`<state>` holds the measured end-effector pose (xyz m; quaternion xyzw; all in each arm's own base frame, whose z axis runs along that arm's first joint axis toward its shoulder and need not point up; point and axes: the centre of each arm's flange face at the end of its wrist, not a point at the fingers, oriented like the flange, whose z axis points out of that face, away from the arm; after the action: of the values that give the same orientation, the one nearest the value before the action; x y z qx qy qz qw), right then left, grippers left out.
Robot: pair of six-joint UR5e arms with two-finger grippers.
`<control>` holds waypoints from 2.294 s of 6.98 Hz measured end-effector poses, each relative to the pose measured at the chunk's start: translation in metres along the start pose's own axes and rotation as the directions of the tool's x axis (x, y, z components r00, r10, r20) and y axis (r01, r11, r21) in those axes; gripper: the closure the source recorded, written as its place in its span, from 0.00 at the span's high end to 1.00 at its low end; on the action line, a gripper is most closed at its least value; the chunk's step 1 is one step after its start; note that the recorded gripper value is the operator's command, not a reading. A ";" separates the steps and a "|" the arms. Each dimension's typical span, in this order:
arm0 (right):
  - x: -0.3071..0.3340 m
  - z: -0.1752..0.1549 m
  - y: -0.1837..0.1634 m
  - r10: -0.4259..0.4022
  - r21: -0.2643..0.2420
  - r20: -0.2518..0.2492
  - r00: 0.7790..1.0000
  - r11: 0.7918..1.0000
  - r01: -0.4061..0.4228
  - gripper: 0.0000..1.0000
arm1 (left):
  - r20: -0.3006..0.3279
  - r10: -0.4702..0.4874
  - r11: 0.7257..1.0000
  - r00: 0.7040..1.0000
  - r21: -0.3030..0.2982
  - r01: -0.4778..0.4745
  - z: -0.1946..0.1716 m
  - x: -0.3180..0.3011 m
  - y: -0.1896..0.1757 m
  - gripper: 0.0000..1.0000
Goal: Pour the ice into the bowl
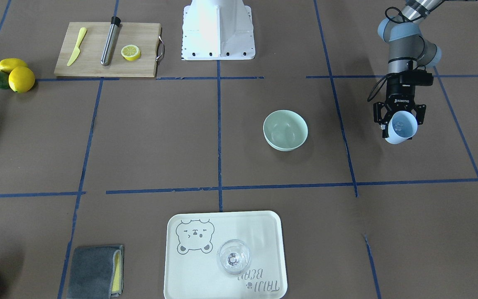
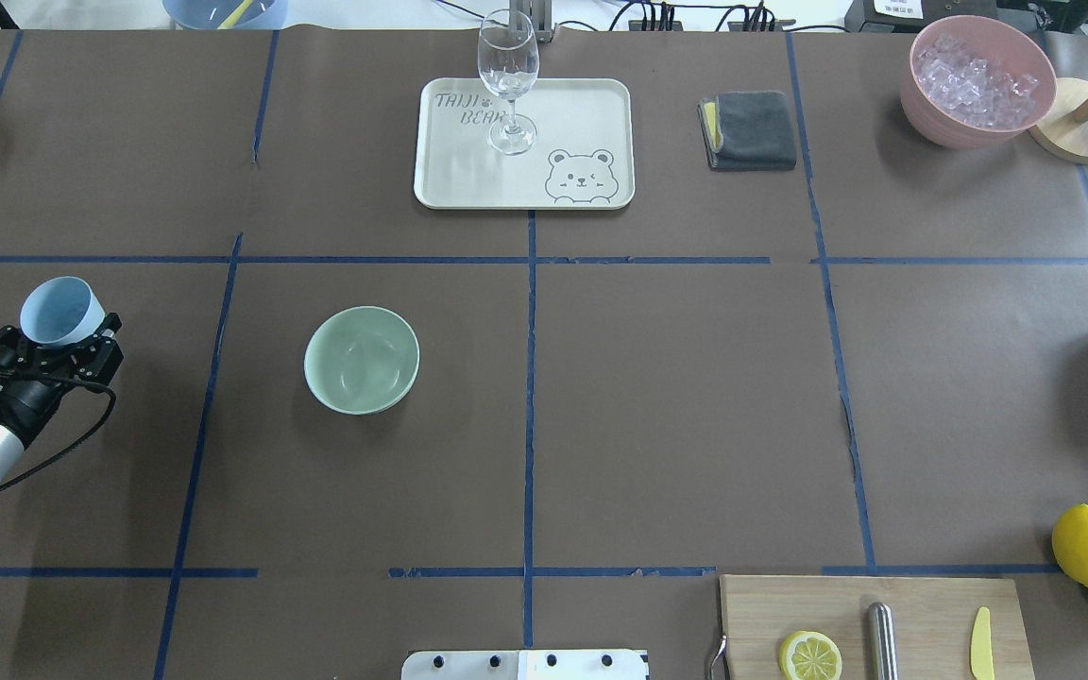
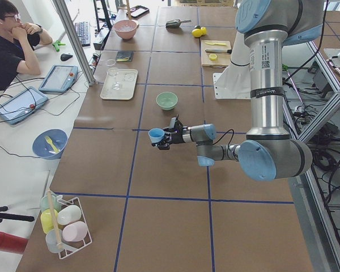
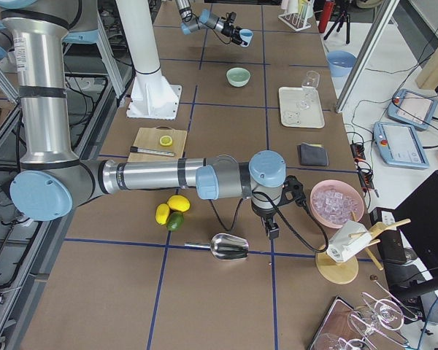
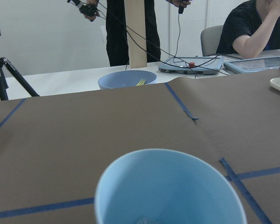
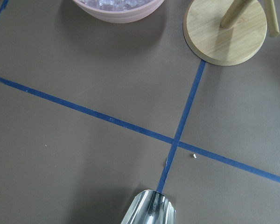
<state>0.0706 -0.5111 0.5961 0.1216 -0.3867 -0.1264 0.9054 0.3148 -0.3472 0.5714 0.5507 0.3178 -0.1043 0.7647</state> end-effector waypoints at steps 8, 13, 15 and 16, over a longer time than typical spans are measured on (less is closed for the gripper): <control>0.034 0.029 0.088 0.129 -0.079 -0.007 0.992 0.988 -0.129 1.00 | -0.065 0.426 0.903 0.902 0.085 -0.421 0.031 0.132 -0.076 0.00; 0.037 0.027 0.092 0.140 -0.075 -0.008 0.990 0.987 -0.140 1.00 | 0.032 0.778 0.625 0.627 0.057 -0.778 0.037 0.167 -0.074 0.00; 0.037 0.026 0.092 0.143 -0.074 -0.009 0.990 0.987 -0.143 1.00 | 0.059 0.889 0.452 0.454 0.038 -0.891 0.035 0.207 -0.068 0.00; 0.037 0.026 0.092 0.145 -0.073 -0.009 0.989 0.987 -0.145 1.00 | 0.069 0.929 0.363 0.364 0.024 -0.931 0.036 0.218 -0.070 0.00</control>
<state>0.0888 -0.4404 0.6676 0.0601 -0.3878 -0.0742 0.9168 0.4615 -0.3647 0.3931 0.6539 -0.0677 0.3236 0.6806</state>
